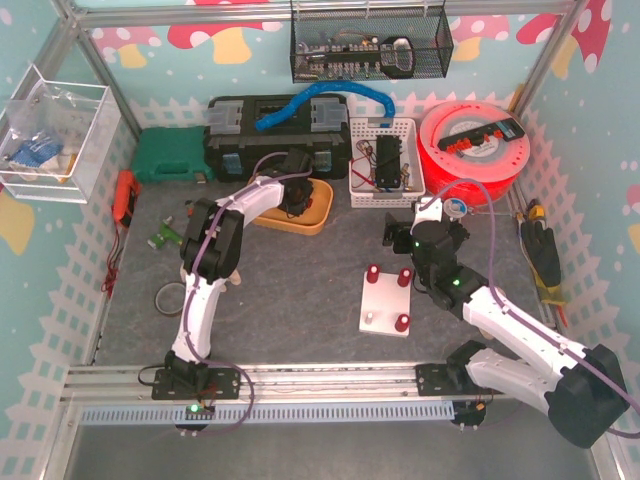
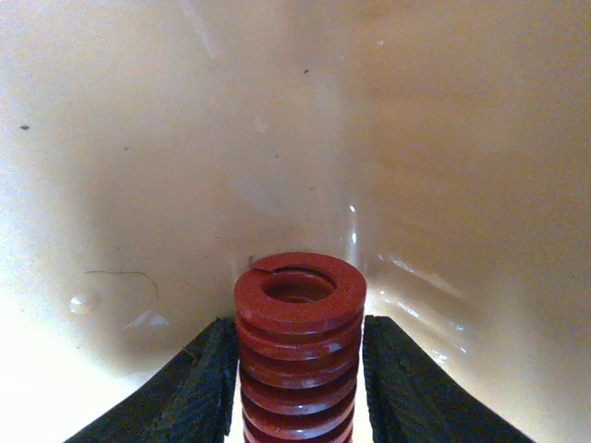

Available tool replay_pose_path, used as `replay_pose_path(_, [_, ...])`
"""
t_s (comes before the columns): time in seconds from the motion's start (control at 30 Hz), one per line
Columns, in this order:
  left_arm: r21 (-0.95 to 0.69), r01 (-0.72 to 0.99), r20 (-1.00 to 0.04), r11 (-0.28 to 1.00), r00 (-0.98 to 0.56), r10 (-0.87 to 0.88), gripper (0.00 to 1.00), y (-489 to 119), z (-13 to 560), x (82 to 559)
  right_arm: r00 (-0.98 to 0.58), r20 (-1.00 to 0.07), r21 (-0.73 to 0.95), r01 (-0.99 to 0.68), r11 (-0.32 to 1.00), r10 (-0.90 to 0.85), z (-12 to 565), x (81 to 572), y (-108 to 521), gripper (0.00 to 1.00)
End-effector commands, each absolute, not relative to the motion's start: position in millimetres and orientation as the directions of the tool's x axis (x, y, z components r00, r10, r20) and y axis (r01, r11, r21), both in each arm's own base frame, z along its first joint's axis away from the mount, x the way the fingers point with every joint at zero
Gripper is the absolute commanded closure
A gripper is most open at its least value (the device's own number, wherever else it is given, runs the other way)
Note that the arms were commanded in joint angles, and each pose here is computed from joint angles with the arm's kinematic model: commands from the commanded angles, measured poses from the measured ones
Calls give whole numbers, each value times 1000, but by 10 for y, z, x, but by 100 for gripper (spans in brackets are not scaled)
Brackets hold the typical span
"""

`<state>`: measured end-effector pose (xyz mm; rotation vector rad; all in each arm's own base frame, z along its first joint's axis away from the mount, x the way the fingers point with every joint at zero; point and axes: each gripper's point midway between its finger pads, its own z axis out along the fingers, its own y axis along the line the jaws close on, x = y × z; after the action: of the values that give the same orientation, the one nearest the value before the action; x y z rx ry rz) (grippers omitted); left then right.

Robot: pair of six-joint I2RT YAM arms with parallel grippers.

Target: Install the large spring

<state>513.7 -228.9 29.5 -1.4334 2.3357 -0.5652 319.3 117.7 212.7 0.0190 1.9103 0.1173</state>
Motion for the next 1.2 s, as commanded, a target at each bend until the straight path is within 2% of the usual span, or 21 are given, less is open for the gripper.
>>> replay_pose_path(0.0, [-263,-861,-79,435,-430,-899,60,-1999,-361,4690,-310,-946,108,-24,994,95,2173,3195,1126,1])
replay_pose_path(0.33, [-347,-801,-126,487,-475,-871,78,-2037,45,4869,-303,-947,118,-28,993,104,2193,3180,1126,1])
replay_pose_path(0.5, [-465,-679,-203,568,-543,-815,79,-2186,436,5056,-313,-944,124,-31,992,109,2160,3191,1146,1])
replay_pose_path(0.73, [-613,-482,-338,626,-556,-759,81,-2248,1118,5159,-330,-938,133,-50,990,109,2139,3207,1202,1])
replay_pose_path(1.0, [-720,-167,-485,674,-574,-660,86,-2339,1692,4987,-340,-934,138,-71,988,106,2212,3193,1240,1])
replay_pose_path(1.17, [-673,141,-675,726,-518,-525,86,-2491,2233,4782,-345,-932,160,-124,979,109,2344,3123,1300,1])
